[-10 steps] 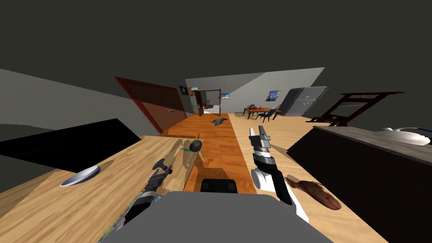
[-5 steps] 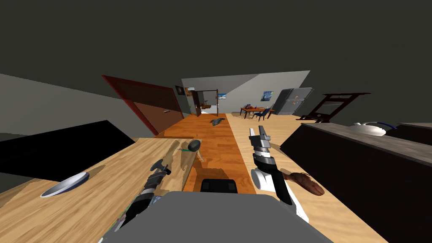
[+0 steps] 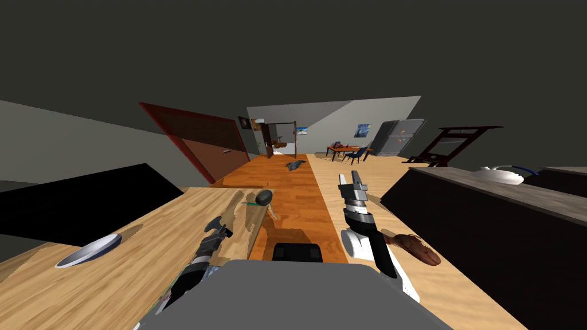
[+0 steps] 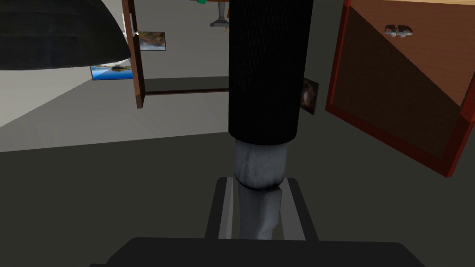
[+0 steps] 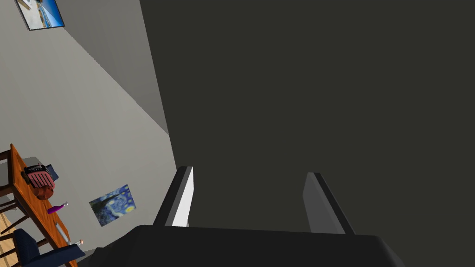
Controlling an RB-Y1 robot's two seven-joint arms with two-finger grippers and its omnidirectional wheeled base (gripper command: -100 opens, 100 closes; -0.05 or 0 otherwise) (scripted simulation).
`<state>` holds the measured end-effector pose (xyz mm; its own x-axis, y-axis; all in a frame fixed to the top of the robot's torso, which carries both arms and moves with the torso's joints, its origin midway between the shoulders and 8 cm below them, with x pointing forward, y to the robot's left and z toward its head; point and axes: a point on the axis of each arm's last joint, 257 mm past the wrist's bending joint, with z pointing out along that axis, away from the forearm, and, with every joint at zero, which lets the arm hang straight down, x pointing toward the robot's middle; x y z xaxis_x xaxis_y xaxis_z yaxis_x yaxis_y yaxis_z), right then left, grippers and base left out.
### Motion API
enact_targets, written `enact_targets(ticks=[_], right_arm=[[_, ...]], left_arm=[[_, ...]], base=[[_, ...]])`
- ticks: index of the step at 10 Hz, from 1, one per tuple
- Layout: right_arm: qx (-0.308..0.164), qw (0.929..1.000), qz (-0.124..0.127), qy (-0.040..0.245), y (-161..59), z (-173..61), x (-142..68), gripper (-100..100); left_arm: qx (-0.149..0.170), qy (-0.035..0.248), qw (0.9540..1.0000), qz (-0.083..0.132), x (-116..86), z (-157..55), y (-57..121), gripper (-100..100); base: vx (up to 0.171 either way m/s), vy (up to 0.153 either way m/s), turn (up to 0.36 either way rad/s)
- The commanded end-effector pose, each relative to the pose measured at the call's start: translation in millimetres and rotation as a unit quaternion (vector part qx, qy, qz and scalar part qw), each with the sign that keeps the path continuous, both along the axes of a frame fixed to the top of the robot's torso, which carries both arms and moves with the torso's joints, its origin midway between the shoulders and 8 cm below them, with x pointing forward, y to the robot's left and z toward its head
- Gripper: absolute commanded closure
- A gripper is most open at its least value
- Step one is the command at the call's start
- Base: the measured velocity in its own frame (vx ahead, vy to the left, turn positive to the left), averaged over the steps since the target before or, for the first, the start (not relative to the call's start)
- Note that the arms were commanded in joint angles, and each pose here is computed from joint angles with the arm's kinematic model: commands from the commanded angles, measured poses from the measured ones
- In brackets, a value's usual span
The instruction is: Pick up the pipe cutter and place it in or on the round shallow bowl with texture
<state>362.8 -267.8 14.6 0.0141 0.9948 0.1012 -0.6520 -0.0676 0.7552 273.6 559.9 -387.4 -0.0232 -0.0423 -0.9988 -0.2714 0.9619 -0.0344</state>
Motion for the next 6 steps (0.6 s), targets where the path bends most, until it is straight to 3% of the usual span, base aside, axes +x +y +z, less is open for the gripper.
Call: enact_targets(ticks=[1, 3, 5, 6], right_arm=[[0.0, 1.0, 0.0, 0.0, 0, 0, 0, 0], [0.0, 1.0, 0.0, 0.0, 0, 0, 0, 0], [0.0, 1.0, 0.0, 0.0, 0, 0, 0, 0], [0.0, 1.0, 0.0, 0.0, 0, 0, 0, 0]], left_arm=[[0.0, 0.0, 1.0, -0.006, -1, -1, -6.4, 100], [-0.001, 0.001, 0.9997, -0.023, -9, -4, -18.4, 100], [0.0, 0.0, 0.9997, -0.023, -9, -3, -19.2, 100], [0.0, 0.0, 0.9997, -0.024, -10, -3, -19.6, 0]], base=[[0.031, -0.008, 0.137], [0.07, -0.009, 0.19], [0.038, -0.003, 0.06], [0.0, 0.0, 0.0]])
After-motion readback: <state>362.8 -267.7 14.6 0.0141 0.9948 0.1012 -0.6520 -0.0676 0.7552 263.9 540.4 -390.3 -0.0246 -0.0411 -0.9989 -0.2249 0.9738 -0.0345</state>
